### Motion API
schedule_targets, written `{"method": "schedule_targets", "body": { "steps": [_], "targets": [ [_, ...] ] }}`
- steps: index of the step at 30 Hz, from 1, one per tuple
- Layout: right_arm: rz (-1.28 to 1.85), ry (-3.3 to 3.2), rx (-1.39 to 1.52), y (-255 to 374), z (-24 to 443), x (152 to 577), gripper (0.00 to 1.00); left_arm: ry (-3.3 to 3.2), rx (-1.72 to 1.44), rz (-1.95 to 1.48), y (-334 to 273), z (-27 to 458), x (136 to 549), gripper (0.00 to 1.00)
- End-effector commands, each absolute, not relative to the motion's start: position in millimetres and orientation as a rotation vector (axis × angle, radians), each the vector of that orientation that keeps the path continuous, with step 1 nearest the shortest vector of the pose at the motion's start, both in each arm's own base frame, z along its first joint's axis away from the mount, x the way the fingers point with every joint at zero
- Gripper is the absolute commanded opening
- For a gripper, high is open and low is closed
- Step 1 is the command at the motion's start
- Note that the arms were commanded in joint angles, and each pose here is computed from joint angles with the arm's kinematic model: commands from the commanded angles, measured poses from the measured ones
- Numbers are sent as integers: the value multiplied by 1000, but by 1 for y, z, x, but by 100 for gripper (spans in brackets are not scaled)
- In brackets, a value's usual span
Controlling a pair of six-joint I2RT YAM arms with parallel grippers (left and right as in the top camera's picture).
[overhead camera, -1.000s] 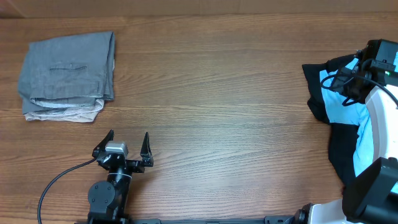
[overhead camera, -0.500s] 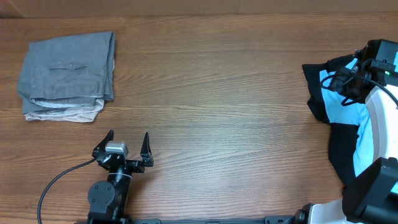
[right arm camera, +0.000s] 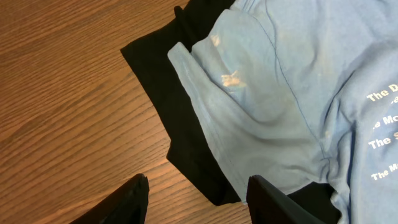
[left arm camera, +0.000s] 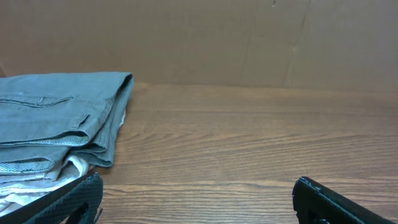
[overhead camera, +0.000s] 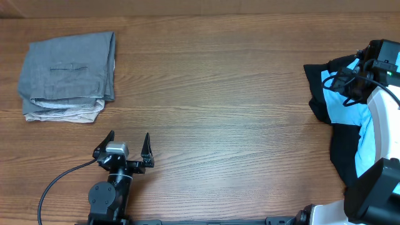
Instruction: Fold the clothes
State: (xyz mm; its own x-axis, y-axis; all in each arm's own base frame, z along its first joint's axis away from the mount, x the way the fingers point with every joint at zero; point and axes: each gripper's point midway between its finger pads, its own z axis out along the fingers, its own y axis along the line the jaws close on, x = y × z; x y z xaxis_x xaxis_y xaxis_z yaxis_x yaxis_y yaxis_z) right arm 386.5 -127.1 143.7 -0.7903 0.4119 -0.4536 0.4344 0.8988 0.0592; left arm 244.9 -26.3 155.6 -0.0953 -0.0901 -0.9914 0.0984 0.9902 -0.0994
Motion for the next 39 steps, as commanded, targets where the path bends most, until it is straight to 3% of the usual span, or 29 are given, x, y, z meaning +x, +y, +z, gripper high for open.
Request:
{"method": "schedule_targets", "body": {
  "steps": [1,36,38,39],
  "targets": [
    [-61,2565,614,-130,153,395,55,1649,19,-142,-26,156,245,100],
    [-71,2524,604,-135,153,408,59,1649,19,-141,-26,156,245,100],
    [-93,2530,608,-139,146,411,57,1649,19,-141,-26,156,245,100],
    [-111,2536,615,-142,141,412,51,1649,19,-141,-26,156,245,100]
  ]
}}
